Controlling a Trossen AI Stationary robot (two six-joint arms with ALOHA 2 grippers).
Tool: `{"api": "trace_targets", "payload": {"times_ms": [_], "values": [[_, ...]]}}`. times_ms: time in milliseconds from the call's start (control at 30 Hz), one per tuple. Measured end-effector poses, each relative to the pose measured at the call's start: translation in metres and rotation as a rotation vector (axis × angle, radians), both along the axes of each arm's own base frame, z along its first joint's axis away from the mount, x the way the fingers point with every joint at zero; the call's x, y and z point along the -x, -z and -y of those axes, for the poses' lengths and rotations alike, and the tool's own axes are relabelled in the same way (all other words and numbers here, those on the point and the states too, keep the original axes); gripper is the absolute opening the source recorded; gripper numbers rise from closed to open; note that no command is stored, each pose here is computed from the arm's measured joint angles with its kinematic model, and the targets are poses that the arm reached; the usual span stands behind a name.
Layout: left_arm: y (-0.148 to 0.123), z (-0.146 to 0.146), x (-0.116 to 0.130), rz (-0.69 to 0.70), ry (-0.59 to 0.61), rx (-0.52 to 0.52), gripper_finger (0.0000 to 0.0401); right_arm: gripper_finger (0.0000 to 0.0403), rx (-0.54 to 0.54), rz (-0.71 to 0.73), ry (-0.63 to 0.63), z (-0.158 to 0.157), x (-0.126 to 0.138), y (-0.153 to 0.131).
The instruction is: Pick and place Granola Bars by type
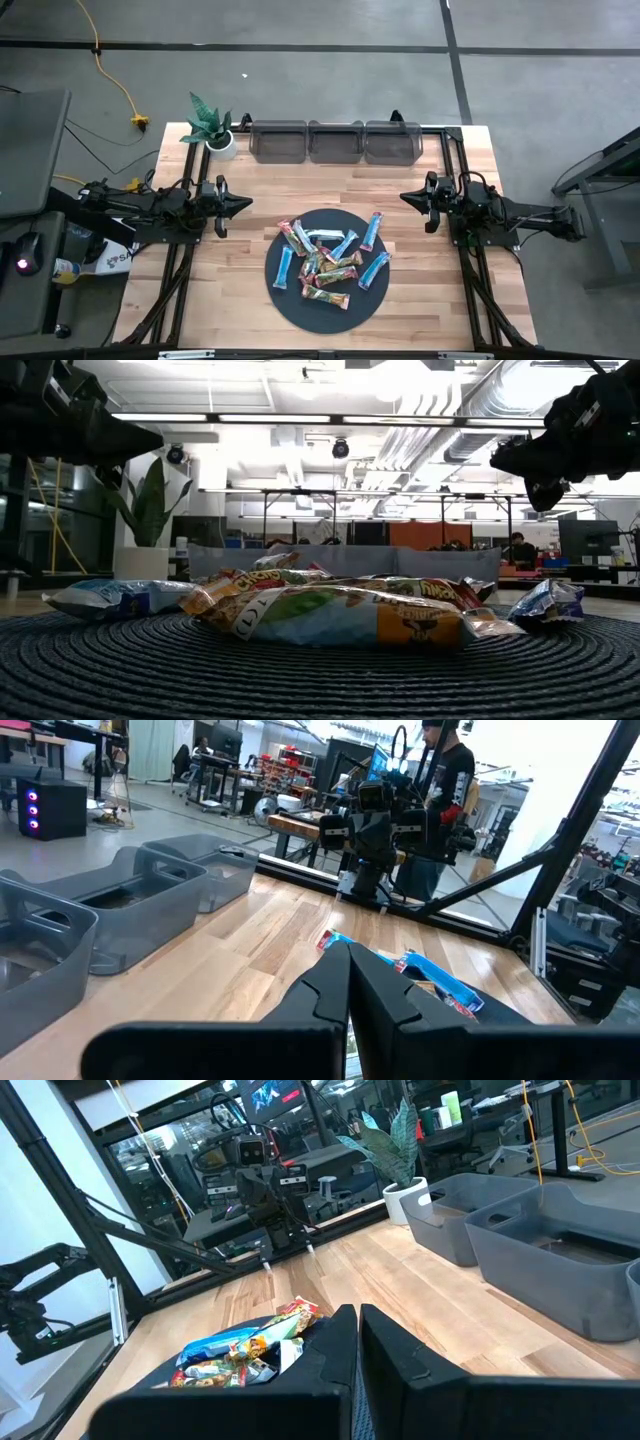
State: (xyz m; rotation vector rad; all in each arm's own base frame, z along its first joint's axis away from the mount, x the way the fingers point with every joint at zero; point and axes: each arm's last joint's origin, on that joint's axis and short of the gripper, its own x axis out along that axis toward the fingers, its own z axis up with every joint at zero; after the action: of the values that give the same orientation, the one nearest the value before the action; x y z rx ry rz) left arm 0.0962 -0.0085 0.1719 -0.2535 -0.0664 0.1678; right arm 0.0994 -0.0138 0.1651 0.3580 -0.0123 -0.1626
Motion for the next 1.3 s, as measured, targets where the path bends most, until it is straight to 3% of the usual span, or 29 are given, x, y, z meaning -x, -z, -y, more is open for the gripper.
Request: {"api": "trace_targets", "payload": {"times_ms": [333, 500, 833, 1000, 1100, 1300], "values": [[0.000, 0.000, 0.000, 0.000, 0.000, 0.000, 0.0001, 0.0000, -0.100, 0.026, 0.015, 0.000, 0.000, -0.001], [0.000, 0.000, 0.000, 0.000, 0.000, 0.000, 0.0001, 0.0001, -0.090, 0.074, 0.027, 0.001, 0.001, -0.010], [0.000, 0.000, 0.000, 0.000, 0.000, 0.000, 0.0001, 0.0001, 0.059, 0.128, 0.100, 0.001, 0.012, -0.093], [0.000, 0.000, 0.000, 0.000, 0.000, 0.000, 0.0001, 0.0001, 0.159, 0.005, 0.146, 0.003, 0.007, -0.136], [0.000, 0.000, 0.000, 0.000, 0.000, 0.000, 0.0001, 0.0001, 0.172, -0.144, 0.131, 0.005, -0.005, -0.149], [0.000, 0.000, 0.000, 0.000, 0.000, 0.000, 0.0001, 0.0001, 0.119, -0.463, -0.059, 0.005, -0.043, -0.162]]}}
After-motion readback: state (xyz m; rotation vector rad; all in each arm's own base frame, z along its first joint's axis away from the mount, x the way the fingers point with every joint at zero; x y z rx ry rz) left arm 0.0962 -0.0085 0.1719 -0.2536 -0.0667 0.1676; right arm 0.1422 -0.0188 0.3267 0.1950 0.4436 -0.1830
